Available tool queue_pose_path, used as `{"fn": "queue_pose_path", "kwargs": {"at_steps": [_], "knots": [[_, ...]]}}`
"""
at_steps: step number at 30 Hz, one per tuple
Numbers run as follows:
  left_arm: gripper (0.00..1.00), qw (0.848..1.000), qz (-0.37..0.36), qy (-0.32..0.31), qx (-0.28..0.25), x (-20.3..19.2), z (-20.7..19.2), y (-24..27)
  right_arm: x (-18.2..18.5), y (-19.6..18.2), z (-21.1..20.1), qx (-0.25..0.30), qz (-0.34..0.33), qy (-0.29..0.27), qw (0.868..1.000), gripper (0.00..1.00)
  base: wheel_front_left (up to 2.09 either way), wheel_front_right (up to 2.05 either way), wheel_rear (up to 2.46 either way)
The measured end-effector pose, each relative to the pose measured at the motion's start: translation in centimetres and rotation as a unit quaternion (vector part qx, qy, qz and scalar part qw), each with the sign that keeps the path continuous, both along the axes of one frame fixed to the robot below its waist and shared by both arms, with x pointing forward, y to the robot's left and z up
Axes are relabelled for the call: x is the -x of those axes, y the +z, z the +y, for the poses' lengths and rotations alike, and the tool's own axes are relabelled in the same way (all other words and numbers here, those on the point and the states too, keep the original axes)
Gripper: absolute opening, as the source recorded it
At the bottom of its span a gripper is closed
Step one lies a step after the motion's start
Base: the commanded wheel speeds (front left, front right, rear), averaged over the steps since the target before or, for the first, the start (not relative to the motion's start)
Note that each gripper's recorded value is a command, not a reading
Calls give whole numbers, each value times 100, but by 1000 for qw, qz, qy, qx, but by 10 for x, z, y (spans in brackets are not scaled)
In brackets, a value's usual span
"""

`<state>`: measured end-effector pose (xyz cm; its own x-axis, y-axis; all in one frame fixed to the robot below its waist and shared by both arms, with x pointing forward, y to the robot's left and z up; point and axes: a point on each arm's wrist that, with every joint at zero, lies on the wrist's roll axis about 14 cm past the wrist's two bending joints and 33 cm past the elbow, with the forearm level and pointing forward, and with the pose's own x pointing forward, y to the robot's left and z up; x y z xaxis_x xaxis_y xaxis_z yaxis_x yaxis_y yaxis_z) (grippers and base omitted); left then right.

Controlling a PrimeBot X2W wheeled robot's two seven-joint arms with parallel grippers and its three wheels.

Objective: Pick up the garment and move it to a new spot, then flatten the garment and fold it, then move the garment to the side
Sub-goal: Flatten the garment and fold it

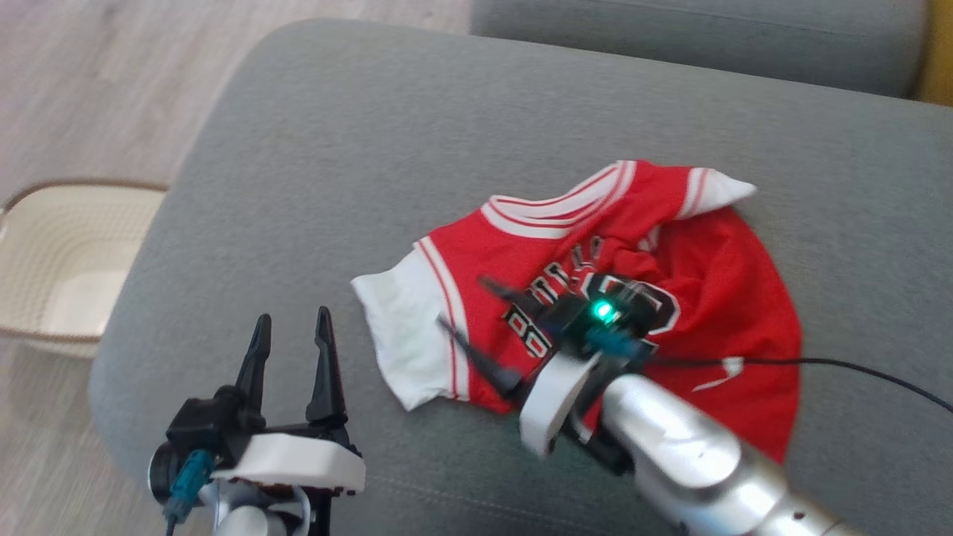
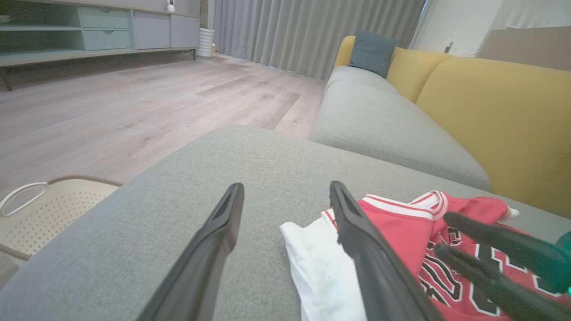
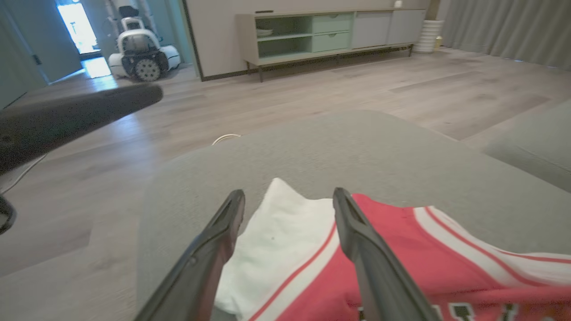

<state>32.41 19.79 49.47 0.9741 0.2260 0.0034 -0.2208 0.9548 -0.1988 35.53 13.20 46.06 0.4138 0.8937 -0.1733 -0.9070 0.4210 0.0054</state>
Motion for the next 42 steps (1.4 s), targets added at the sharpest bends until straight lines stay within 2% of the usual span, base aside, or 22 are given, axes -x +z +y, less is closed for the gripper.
{"fn": "queue_pose_path", "kwargs": {"at_steps": [5,10,14,18,26,35,42], "knots": [[100,999,-7,-35,-3,-11,-18,3,-46,18,-45,-18,-23,-102,994,100,0,0,0],[100,998,-10,-69,-7,-24,-37,3,-81,22,-109,-19,-35,-209,977,100,0,0,0],[100,995,-6,-96,-5,-33,-51,0,-93,3,-165,8,-16,-287,958,100,0,0,0],[100,994,3,-108,-7,-44,-58,-7,-98,-25,-202,49,21,-336,940,100,0,0,0],[100,993,8,-116,-7,-63,-62,-14,-110,-61,-223,94,72,-362,925,100,0,0,0],[100,996,23,-85,-13,-61,-42,-22,-146,-70,-200,121,102,-340,927,100,0,0,0],[100,997,31,-65,-7,-56,-32,-26,-152,-93,-205,173,134,-332,917,100,0,0,0]]}}
